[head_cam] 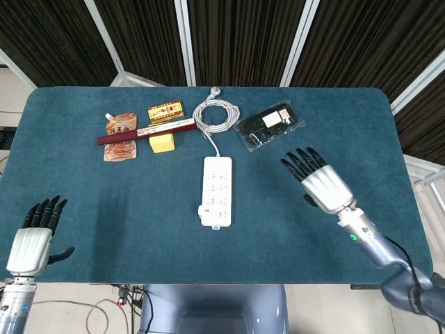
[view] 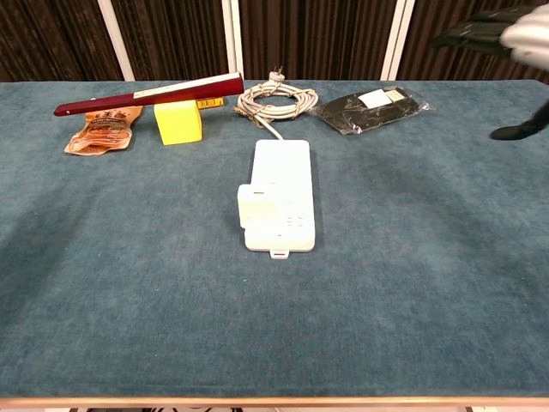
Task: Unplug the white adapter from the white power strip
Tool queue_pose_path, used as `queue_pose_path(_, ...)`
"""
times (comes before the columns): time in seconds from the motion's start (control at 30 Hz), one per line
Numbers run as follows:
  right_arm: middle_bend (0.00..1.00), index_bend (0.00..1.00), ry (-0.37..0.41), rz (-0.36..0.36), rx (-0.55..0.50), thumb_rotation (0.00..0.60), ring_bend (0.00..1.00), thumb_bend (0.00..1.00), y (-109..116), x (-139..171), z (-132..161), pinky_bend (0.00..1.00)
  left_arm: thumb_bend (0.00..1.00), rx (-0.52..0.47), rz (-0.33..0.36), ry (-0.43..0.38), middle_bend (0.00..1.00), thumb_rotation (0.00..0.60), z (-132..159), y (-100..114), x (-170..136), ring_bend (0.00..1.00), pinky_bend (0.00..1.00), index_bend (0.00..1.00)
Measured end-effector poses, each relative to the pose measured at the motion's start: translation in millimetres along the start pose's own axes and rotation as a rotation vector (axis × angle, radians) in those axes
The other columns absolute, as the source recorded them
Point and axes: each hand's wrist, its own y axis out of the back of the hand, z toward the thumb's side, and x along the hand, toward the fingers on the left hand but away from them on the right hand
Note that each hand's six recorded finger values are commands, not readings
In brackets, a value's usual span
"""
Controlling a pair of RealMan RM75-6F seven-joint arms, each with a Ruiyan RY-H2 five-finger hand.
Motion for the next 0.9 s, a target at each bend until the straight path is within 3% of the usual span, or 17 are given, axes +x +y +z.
queue_pose_path(0.2,0.15,0.1,0.11,0.031,0.033,0.6,0.08,0.27,-14.0,-30.6,33.4,0.14,0.0,0.009,-0.007,-0.018,0.0,0.6,11.8,1.1,5.1,0.0,0.09,0.01)
queue_pose_path(0.4,0.18,0.1,0.163,0.067,0.021,0.6,0.09,0.27,-29.4,-51.5,62.6,0.14,0.0,-0.012,-0.026,-0.072,0.03,0.6,36.5,4.4,15.5,0.02,0.11,0.05)
queue_pose_path(0.73,0.19,0.12,0.21,0.121,0.025,0.6,0.1,0.27,-49.3,-76.9,94.3,0.14,0.0,-0.036,-0.034,-0.236,0.03,0.6,110.1,13.4,47.6,0.02,0.11,0.06)
queue_pose_path(0.9,0.19,0.12,0.22,0.139,-0.012,0.6,0.1,0.27,-59.2,-84.7,109.1,0.14,0.0,-0.048,-0.038,-0.269,0.03,0.6,136.0,14.8,59.8,0.02,0.11,0.06)
